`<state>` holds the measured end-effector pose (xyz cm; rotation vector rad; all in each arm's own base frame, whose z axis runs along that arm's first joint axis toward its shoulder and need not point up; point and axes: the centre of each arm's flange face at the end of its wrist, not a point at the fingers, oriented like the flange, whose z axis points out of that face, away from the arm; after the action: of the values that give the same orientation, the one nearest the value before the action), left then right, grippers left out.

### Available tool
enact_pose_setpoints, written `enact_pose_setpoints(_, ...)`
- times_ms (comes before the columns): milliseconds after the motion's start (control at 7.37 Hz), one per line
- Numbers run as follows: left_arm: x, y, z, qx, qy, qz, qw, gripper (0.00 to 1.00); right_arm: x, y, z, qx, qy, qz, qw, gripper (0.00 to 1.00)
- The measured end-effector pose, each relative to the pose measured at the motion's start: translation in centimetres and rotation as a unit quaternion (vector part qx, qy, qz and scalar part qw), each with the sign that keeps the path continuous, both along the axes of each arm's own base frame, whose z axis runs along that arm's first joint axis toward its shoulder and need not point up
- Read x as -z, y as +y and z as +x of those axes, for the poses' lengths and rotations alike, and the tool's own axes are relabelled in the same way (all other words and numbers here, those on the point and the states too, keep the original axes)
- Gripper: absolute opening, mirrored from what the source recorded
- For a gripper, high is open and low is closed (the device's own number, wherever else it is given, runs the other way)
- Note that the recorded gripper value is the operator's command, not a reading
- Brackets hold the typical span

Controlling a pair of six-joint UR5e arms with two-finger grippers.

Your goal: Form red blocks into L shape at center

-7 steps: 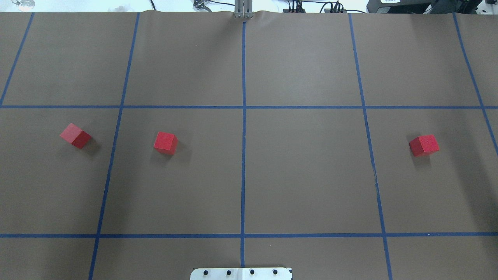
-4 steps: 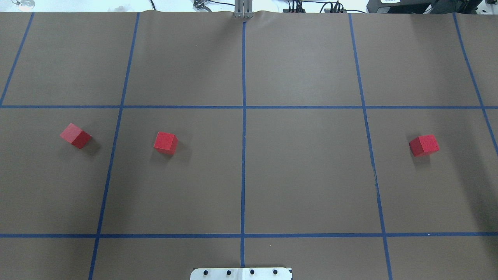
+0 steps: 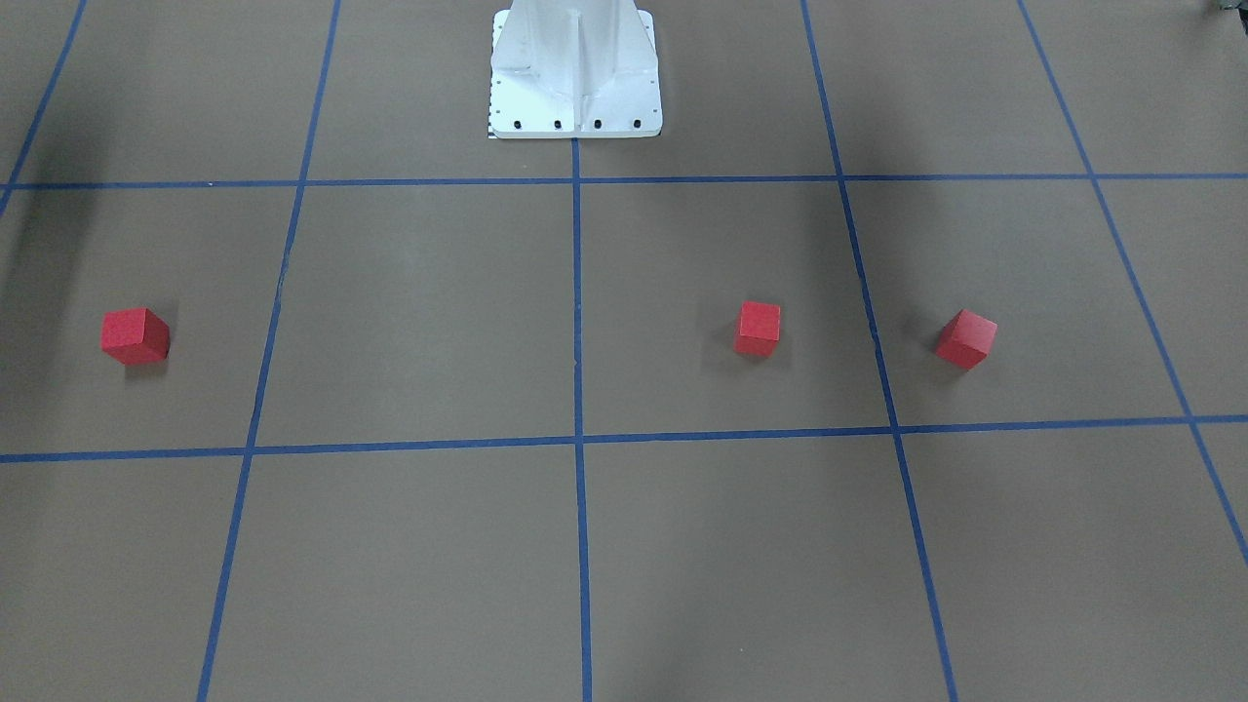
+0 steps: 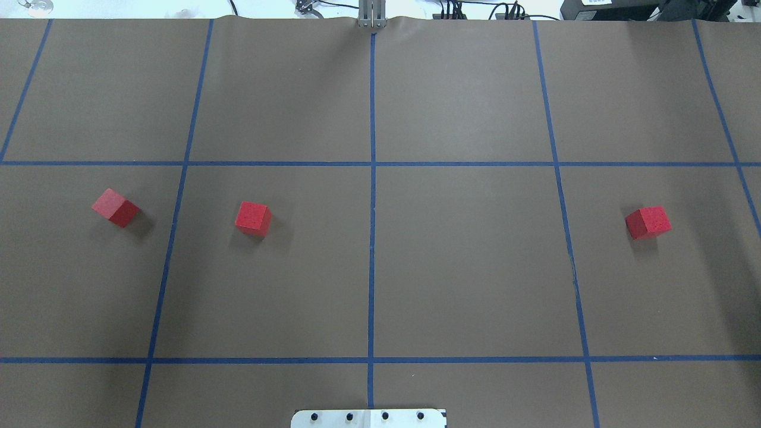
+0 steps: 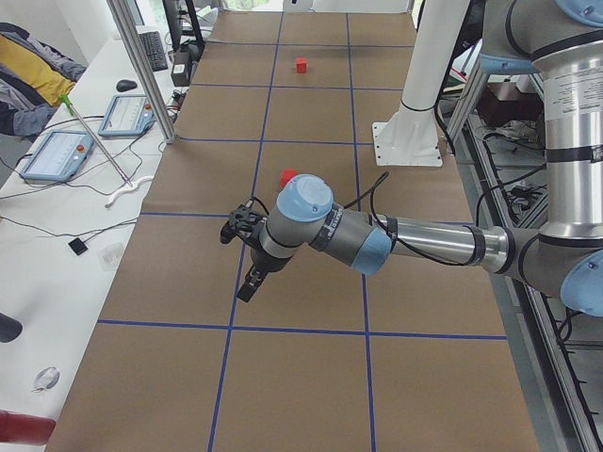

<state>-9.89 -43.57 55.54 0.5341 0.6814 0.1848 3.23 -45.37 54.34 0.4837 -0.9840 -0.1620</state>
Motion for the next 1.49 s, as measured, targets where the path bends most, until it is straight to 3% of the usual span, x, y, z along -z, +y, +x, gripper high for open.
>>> enact_pose_setpoints(136,-0.3,0.0,0.1,-0.001,0.000,0.003,1.0000,1.00,1.6,-0.1,-2.6,0.006,-0.021,-0.016,0.9996,1.00)
enact_pose_setpoints(271,-0.4,0.0,0.1,-0.002,0.000,0.004,1.0000,1.00,2.9,-0.4,-6.5,0.006,-0.018,-0.036,0.9992,1.00)
enact_pose_setpoints(679,-0.3,-0.1,0.3,-0.004,0.003,0.005,1.0000,1.00,2.6,0.5,-19.1,-0.015,0.051,-0.082,0.9952,0.99)
enact_pose_setpoints(1086,-0.1,-0.1,0.3,-0.005,0.004,0.010,0.9999,1.00,-2.0,1.0,-23.2,-0.011,0.086,-0.119,0.9891,0.99)
enact_pose_setpoints(1357,0.0,-0.1,0.3,-0.005,0.004,0.013,0.9999,1.00,-2.6,1.8,-25.6,-0.012,0.099,-0.124,0.9872,0.99)
enact_pose_setpoints(1493,0.0,-0.1,0.3,-0.005,0.004,0.014,0.9999,1.00,-2.7,1.9,-26.0,-0.010,0.103,-0.122,0.9872,0.93)
